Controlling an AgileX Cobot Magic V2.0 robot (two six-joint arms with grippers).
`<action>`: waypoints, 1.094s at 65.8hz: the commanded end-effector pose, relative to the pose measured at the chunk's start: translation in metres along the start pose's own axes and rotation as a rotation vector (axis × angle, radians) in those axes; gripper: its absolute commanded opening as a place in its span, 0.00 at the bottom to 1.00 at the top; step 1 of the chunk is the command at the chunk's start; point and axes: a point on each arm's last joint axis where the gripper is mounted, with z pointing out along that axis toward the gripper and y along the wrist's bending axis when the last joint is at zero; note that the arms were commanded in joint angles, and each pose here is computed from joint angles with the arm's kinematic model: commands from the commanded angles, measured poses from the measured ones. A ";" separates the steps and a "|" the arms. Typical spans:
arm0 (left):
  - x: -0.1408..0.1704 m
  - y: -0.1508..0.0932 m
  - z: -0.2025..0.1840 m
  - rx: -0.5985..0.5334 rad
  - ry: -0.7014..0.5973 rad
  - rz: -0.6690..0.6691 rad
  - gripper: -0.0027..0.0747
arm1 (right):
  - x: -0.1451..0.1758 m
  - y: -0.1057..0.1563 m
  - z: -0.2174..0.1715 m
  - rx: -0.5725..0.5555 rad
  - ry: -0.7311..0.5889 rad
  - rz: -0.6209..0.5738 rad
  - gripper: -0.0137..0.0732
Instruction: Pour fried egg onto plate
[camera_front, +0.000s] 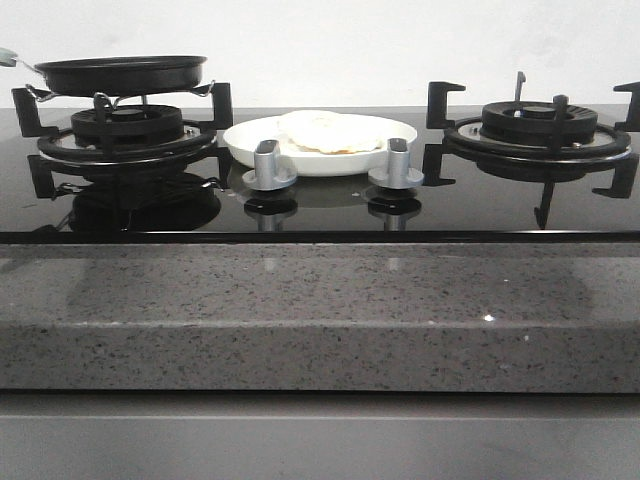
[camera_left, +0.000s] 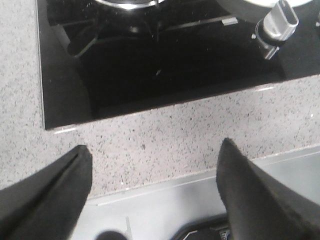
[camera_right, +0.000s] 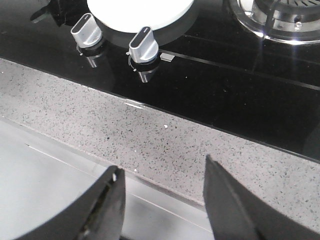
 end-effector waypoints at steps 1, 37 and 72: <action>-0.011 -0.001 -0.007 0.015 -0.100 -0.005 0.69 | -0.010 0.001 -0.004 0.006 -0.073 -0.011 0.57; -0.011 -0.001 -0.007 0.016 -0.101 -0.005 0.01 | -0.009 0.001 -0.004 0.005 -0.063 -0.011 0.08; -0.004 0.008 -0.006 -0.062 -0.168 0.011 0.01 | -0.009 0.001 -0.004 0.005 -0.063 -0.011 0.08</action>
